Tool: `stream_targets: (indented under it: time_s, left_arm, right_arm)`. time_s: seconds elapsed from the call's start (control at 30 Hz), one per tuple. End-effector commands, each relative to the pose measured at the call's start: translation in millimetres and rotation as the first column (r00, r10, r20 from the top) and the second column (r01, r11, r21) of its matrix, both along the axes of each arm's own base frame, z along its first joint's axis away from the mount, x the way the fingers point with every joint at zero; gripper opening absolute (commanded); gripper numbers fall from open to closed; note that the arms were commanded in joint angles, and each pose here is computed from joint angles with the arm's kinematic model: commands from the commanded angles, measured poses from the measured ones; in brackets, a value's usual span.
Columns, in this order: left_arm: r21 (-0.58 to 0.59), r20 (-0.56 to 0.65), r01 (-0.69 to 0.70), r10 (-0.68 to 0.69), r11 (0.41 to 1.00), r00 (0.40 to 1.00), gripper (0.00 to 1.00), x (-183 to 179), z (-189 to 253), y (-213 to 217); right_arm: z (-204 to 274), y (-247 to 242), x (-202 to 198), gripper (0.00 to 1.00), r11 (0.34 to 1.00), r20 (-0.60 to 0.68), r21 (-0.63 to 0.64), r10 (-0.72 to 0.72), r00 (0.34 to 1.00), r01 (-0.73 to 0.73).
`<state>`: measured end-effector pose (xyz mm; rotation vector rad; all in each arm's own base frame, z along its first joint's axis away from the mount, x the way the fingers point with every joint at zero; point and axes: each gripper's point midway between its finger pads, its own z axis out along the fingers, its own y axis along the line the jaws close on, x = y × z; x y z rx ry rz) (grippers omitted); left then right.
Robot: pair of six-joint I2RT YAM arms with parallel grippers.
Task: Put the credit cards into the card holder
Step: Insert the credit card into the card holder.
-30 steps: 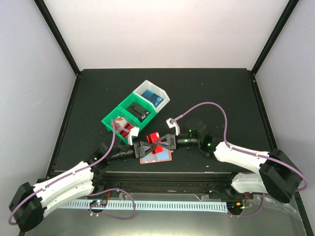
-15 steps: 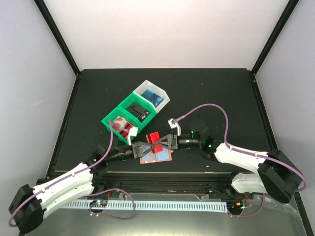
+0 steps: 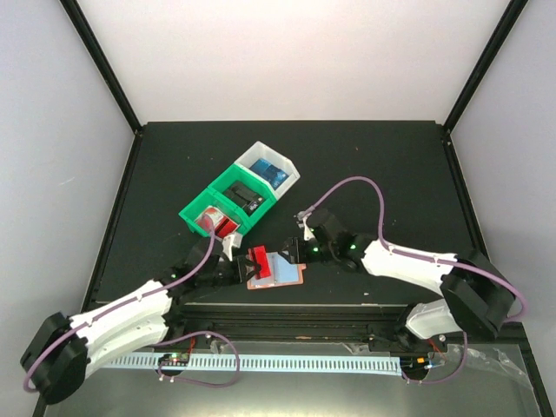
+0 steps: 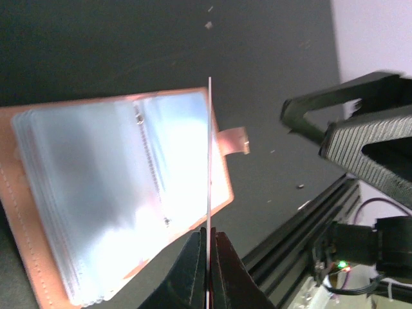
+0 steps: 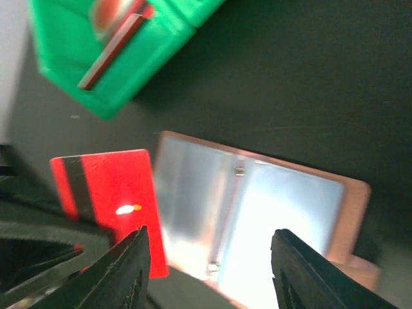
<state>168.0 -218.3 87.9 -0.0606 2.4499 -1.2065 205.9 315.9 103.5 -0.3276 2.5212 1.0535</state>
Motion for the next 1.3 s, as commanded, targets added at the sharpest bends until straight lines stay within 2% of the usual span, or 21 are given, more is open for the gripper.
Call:
stream_targets:
  time_s: [0.0,0.17,0.43,0.6,0.77,0.97,1.27]
  left_arm:
    - [0.001,-0.006,0.065,-0.064,0.998,0.998,0.01,7.8,8.6,-17.2]
    - [0.01,-0.068,0.065,-0.065,0.998,0.996,0.02,11.6,-8.3,-24.4]
    - [-0.001,-0.128,0.029,-0.029,1.0,0.991,0.01,17.3,-27.0,-29.7]
    - [-0.02,-0.167,-0.007,0.004,1.0,0.986,0.02,20.2,-34.2,-31.5]
    - [-0.023,-0.214,-0.049,0.043,0.999,0.976,0.02,19.7,-41.9,-29.0]
    - [-0.019,-0.253,-0.087,0.079,0.996,0.964,0.02,16.6,-48.5,-24.8]
    - [-0.034,-0.302,-0.05,0.038,0.998,0.953,0.01,8.9,-56.9,-33.2]
  right_arm:
    - [-36.2,-43.2,10.8,0.53,0.925,0.086,-0.364,-0.083,0.993,0.109]
    - [-53.9,-60.7,2.6,0.54,0.843,0.101,-0.526,-0.076,0.992,0.118]
    - [-72.2,-45.8,-10.0,0.53,0.811,0.061,-0.584,-0.003,0.998,0.038]
    - [-81.4,-46.7,-12.3,0.47,0.784,0.046,-0.62,-0.009,0.999,0.036]
    - [-87.2,-47.3,-15.9,0.4,0.779,0.025,-0.626,-0.017,1.0,0.029]
    - [-90.8,-44.0,-19.3,0.38,0.79,0.005,-0.613,-0.02,1.0,0.019]
    - [-93.0,-41.4,-21.4,0.36,0.802,-0.01,-0.596,-0.028,1.0,0.017]
